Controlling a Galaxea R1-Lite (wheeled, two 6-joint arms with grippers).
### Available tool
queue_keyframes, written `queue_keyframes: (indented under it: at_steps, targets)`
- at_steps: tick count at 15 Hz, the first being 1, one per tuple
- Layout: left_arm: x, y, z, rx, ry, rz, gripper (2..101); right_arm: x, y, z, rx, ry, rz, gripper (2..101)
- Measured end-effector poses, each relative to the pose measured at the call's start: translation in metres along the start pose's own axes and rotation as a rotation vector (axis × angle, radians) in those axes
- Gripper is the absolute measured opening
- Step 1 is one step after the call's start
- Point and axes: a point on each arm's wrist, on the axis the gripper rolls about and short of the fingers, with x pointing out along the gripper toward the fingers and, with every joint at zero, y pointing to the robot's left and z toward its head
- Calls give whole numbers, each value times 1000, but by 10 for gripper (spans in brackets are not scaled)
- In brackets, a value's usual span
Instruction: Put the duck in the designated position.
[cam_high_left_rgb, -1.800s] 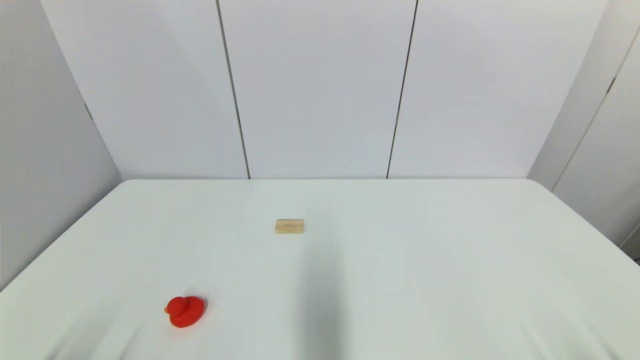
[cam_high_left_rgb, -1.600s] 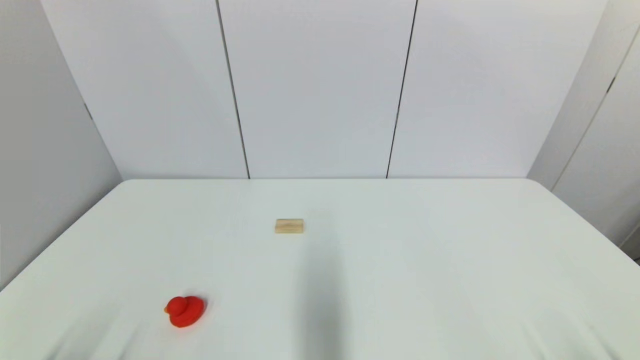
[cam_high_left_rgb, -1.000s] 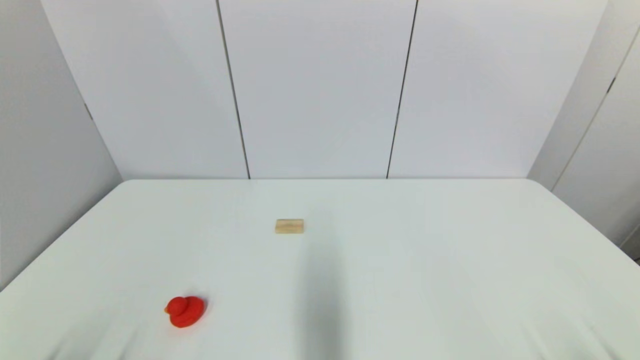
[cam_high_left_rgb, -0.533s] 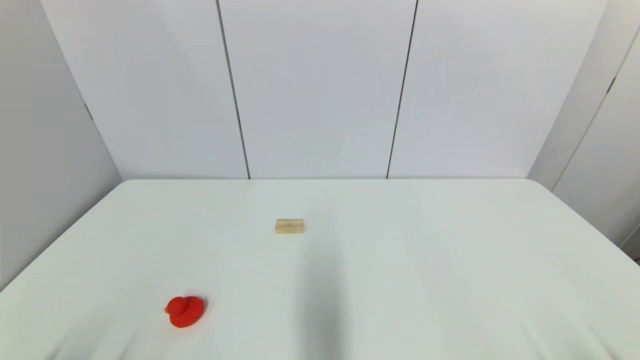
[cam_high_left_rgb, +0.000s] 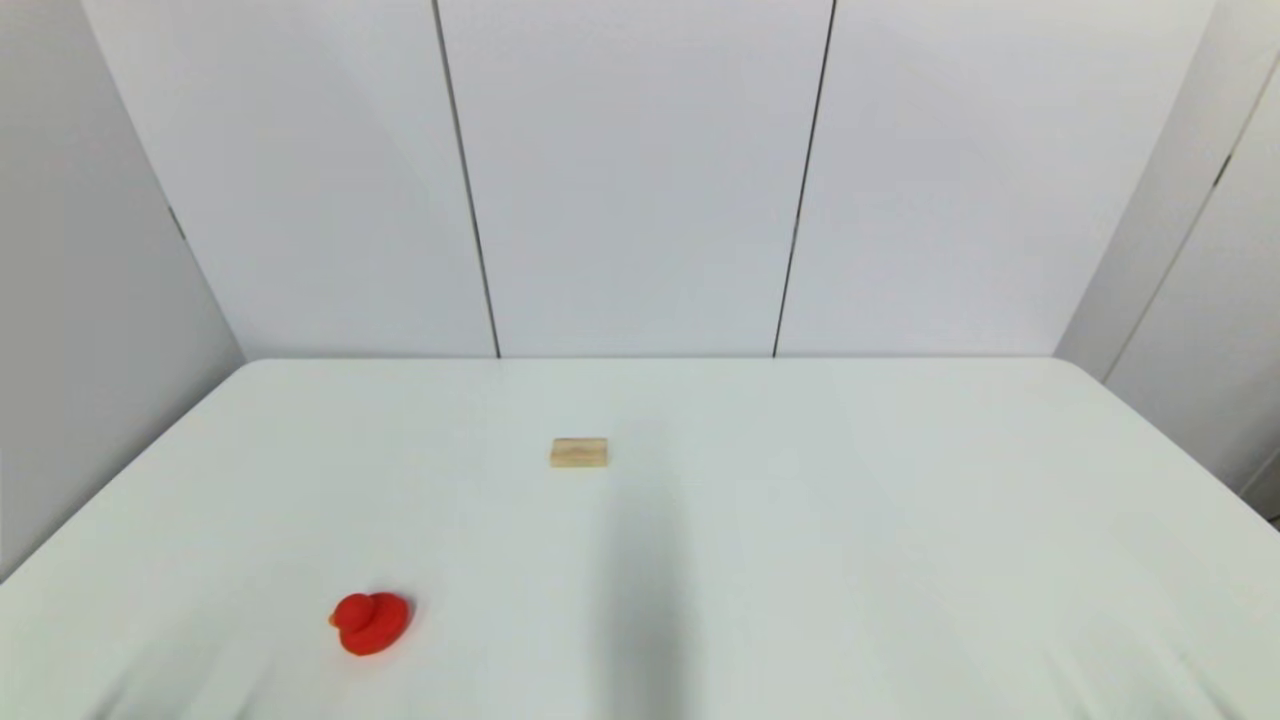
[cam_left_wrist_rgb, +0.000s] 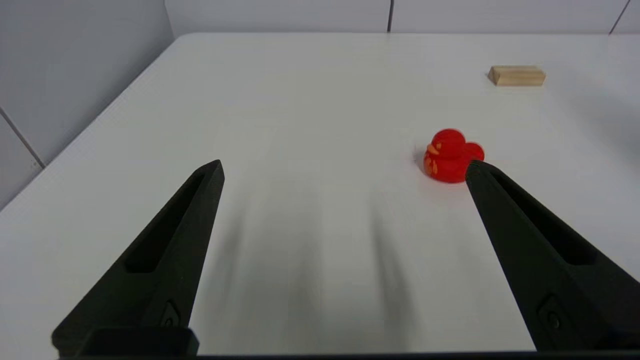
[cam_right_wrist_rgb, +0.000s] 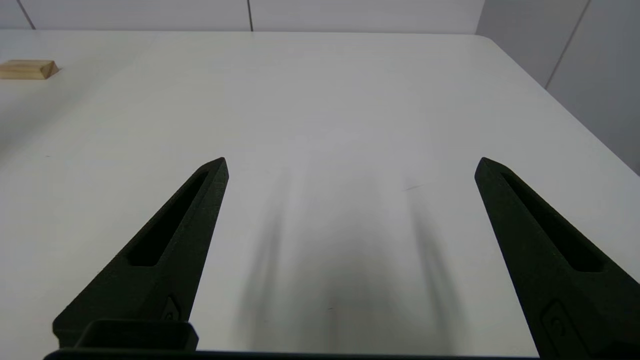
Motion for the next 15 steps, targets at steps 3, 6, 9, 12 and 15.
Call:
queue_keyframes:
  at_steps: [3,6,9,12,15]
  targets:
    - [-2,0,29,2,-42,-4,978,0,0,0,0,1,0,977]
    - [-4,1,67,9,-85,-10,978,0,0,0,0,0,0,977]
    - [0,2,111,19,-109,-17,978,0,0,0,0,0,0,977]
    - [16,3,154,53,-110,-34,978,0,0,0,1,0,0,977]
    - [40,3,198,121,-116,-59,978,0,0,0,0,0,0,977]
